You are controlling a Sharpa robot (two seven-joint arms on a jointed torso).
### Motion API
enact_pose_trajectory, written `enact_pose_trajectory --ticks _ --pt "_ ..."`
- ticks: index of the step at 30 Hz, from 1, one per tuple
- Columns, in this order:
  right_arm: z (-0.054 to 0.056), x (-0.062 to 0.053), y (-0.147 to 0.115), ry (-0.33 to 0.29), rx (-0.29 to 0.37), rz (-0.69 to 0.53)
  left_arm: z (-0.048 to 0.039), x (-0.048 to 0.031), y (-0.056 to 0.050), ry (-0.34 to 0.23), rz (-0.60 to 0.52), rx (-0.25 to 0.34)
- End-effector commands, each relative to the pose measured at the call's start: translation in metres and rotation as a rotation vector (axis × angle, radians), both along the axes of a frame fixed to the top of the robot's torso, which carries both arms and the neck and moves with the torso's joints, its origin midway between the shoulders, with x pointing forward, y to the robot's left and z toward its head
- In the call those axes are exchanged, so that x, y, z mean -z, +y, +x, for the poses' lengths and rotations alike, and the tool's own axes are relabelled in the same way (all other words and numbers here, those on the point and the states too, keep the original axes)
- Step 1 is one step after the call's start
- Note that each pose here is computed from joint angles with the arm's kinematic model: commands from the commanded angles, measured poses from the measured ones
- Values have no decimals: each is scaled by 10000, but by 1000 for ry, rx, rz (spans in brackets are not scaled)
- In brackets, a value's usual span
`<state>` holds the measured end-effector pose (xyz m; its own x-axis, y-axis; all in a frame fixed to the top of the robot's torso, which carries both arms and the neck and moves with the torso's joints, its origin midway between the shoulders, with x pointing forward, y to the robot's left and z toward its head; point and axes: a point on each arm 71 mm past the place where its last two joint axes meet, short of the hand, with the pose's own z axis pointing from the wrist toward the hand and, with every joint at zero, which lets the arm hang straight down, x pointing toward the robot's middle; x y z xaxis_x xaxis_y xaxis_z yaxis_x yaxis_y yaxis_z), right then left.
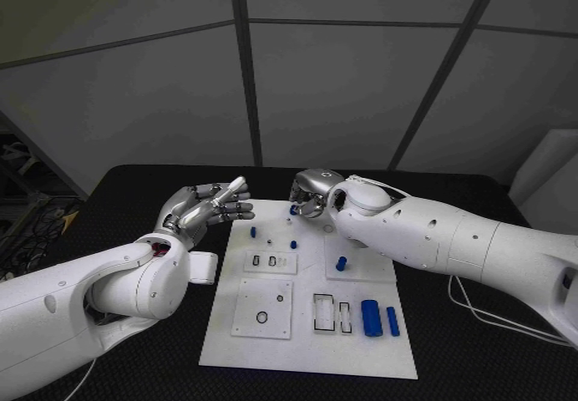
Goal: Assemble the parts on the task board
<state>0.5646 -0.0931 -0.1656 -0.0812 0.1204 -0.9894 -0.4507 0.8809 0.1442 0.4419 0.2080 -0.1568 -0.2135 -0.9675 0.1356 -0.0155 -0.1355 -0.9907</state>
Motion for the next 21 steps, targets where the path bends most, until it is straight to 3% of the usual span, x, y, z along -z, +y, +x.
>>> enact_pose_trajectory --ticks 1,14,21 --pt "12 -19 -5 -12 13 2 -5 -23 -22 -13 -2 17" --pt "3 -32 -18 -24 13 12 -6 -23 -14 -12 -1 16" --pt "-78 -108 -196 -73 14 89 3 -19 9 -12 1 12"
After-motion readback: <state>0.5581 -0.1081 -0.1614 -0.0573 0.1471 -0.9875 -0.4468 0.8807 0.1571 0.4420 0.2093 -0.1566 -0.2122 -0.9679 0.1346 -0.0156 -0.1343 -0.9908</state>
